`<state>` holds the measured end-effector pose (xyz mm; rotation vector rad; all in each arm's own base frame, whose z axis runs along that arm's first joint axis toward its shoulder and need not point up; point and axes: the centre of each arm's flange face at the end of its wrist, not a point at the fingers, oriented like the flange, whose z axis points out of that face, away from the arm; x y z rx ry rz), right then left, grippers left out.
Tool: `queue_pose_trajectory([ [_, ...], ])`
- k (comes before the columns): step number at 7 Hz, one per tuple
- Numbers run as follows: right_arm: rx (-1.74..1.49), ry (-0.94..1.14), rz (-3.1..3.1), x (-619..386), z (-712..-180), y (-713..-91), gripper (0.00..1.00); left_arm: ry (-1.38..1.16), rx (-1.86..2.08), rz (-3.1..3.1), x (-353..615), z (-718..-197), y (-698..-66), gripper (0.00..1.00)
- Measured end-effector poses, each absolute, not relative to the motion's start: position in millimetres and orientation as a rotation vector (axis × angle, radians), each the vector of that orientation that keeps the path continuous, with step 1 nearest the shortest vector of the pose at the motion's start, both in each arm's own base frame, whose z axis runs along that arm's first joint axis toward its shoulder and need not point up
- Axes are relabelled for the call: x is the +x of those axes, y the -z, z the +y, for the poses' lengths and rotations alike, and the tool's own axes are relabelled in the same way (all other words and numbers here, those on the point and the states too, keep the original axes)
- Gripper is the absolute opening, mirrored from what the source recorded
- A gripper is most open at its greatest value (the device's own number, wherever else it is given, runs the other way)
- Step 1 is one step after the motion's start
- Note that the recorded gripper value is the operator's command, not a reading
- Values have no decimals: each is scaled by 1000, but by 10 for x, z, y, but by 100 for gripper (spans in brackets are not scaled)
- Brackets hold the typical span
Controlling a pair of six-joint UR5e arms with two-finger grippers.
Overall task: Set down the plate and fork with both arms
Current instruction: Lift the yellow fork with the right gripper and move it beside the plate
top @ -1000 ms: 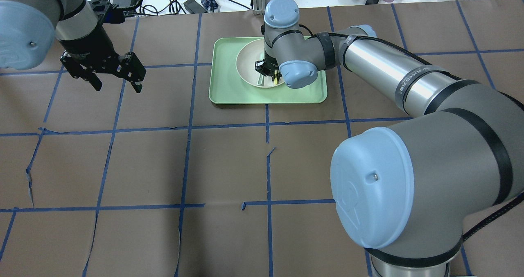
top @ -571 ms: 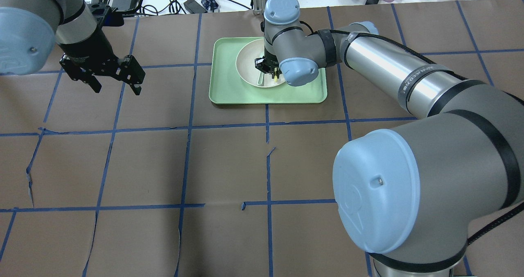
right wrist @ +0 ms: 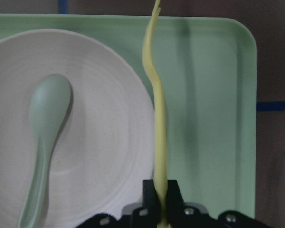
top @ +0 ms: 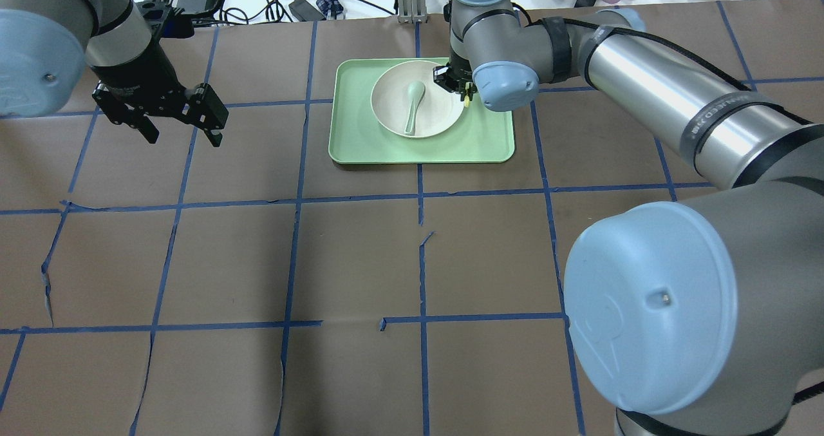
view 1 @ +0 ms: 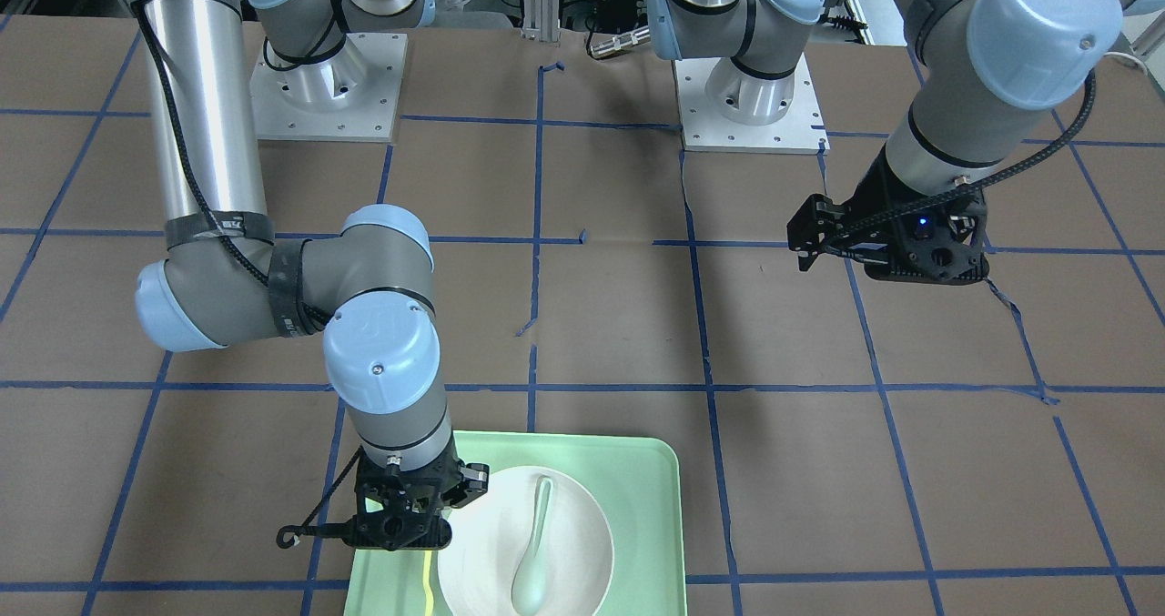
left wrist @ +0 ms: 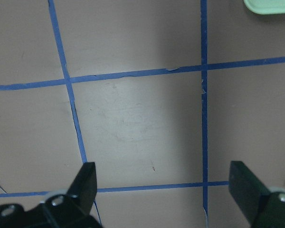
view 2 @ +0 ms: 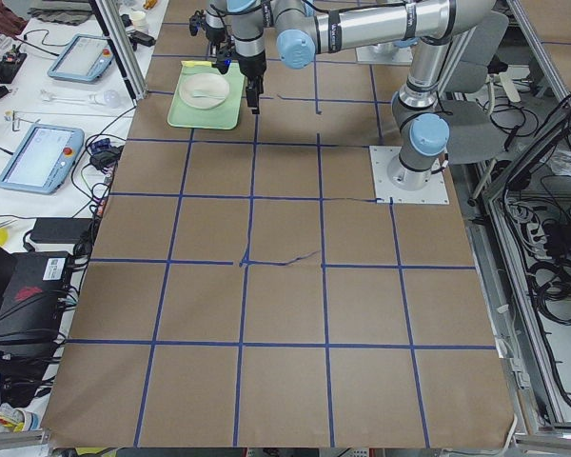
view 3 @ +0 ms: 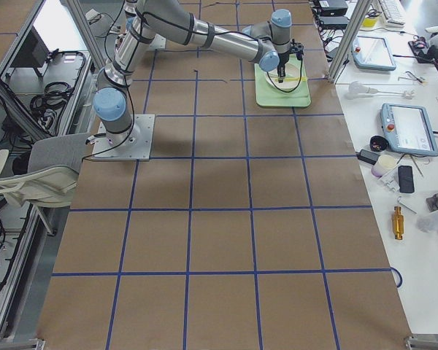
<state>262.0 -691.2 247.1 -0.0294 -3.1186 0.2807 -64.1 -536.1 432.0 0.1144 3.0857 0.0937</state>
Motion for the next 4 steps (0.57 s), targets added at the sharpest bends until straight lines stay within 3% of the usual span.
queue_pose_trajectory([
  [2,-47,-225,-3122,2484,-6746,-2222,15,-50,115,3087,-675,-5326,-4433,100],
  [3,-46,-220,-3125,2464,-6672,-2091,28,-21,116,3089,-693,-5305,-4480,100],
  [4,-46,-220,-3126,2455,-6632,-2026,87,-6,119,3091,-713,-5278,-4502,100],
])
